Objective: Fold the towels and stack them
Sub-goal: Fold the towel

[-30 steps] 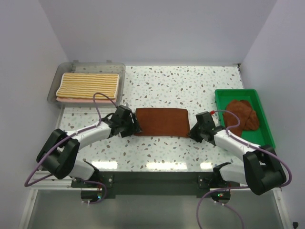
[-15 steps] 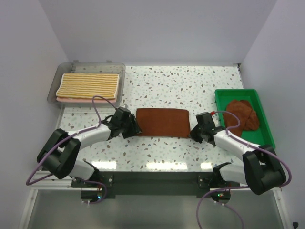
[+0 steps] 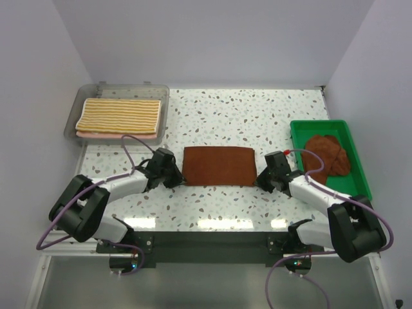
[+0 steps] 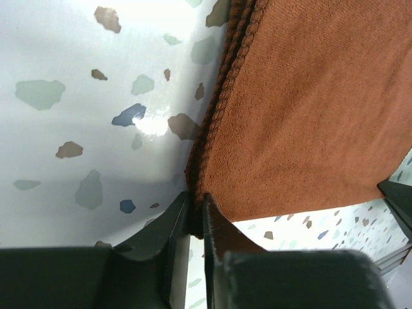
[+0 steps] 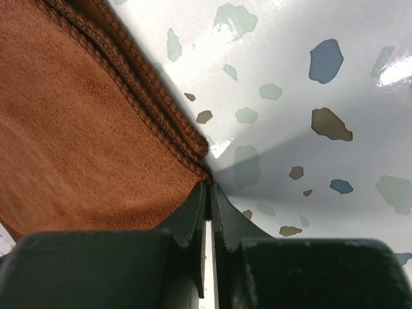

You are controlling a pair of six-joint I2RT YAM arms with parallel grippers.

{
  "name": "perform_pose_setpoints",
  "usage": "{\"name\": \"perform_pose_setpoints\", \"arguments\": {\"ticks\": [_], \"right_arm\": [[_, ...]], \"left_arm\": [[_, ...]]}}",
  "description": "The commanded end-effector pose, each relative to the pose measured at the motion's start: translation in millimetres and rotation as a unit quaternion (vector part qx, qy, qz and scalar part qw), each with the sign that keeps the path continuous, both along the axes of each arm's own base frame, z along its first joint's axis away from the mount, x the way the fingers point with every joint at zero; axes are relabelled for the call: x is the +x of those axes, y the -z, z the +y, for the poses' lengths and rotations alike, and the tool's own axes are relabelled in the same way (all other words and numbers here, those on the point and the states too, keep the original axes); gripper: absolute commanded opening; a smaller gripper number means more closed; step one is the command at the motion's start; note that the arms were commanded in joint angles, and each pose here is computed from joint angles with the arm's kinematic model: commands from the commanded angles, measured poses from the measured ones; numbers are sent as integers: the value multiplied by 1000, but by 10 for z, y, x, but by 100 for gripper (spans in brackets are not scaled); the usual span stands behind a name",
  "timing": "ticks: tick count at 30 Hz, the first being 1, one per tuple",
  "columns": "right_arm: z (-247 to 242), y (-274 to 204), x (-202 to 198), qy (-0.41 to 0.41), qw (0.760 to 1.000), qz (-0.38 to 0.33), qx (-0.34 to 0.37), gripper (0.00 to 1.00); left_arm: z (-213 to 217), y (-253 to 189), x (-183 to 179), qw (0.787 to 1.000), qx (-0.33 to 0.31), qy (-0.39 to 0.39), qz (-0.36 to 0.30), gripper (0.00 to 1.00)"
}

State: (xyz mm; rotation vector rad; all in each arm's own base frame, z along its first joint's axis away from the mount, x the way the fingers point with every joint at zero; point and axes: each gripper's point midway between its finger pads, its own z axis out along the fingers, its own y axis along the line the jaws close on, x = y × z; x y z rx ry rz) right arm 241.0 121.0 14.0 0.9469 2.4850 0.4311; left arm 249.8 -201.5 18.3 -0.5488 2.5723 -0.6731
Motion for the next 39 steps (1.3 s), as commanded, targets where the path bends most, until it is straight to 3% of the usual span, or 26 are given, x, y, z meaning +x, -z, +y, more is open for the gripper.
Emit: {"name": "perform_pose_setpoints", "arguments": {"ticks": [1,8,17,29,39], "right_arm": [[-10,-98,92,0,1000,-18,-5,1],[-42,-254,124,-3,1000,-27,-15,0],[-65,-704,306,-21,998,-49,-45,0],[-97,-1456,1075,-8,993,-104,-55,0],[-164,-1736,1931,-5,983,-177,-55,0]], "left_arm": [[82,-10,-6,1000,9,-18,-2,15],[101,-159,69,999,22,-16,-17,0],[152,-581,337,996,67,-11,-55,0],[99,-1296,1235,992,63,-10,-110,0],[42,-1294,1925,991,47,-6,-124,0]]}}
